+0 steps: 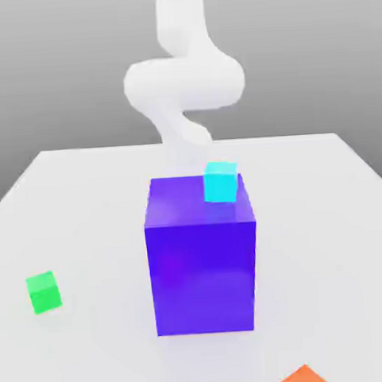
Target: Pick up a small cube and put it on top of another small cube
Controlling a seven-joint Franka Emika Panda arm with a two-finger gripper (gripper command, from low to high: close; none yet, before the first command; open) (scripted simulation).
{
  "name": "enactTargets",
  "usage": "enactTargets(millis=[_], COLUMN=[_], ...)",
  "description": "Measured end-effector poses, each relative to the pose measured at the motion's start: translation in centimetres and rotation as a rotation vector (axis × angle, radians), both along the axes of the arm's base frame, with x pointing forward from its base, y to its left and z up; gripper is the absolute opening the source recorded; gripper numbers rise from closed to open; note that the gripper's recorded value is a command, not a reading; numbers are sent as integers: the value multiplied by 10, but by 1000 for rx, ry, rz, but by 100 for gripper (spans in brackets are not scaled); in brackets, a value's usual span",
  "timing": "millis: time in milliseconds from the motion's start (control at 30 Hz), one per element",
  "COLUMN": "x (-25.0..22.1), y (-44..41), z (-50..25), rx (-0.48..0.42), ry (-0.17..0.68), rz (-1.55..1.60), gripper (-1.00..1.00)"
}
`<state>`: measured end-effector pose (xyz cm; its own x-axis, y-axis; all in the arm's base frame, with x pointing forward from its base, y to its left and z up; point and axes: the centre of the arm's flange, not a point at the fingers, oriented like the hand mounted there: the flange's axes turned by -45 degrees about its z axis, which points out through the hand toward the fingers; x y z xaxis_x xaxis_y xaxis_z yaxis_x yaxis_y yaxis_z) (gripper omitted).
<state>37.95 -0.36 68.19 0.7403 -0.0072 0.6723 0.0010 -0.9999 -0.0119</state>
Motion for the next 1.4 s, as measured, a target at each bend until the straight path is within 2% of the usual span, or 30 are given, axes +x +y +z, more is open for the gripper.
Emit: enactTargets(millis=[267, 533, 733, 967, 1100, 1133, 1400], x=[90, 146, 164, 157, 155, 154, 155], y=[-10, -20, -29, -40, -41, -41, -41], z=[-112, -243, -350, -476, -537, -548, -540], rx=[2, -5, -18, -41, -44, -44, -44], ry=[202, 399, 546, 715, 735, 736, 737], rz=[32, 56, 69, 85, 87, 87, 87], gripper=[0, 0, 0, 0, 0, -100, -100])
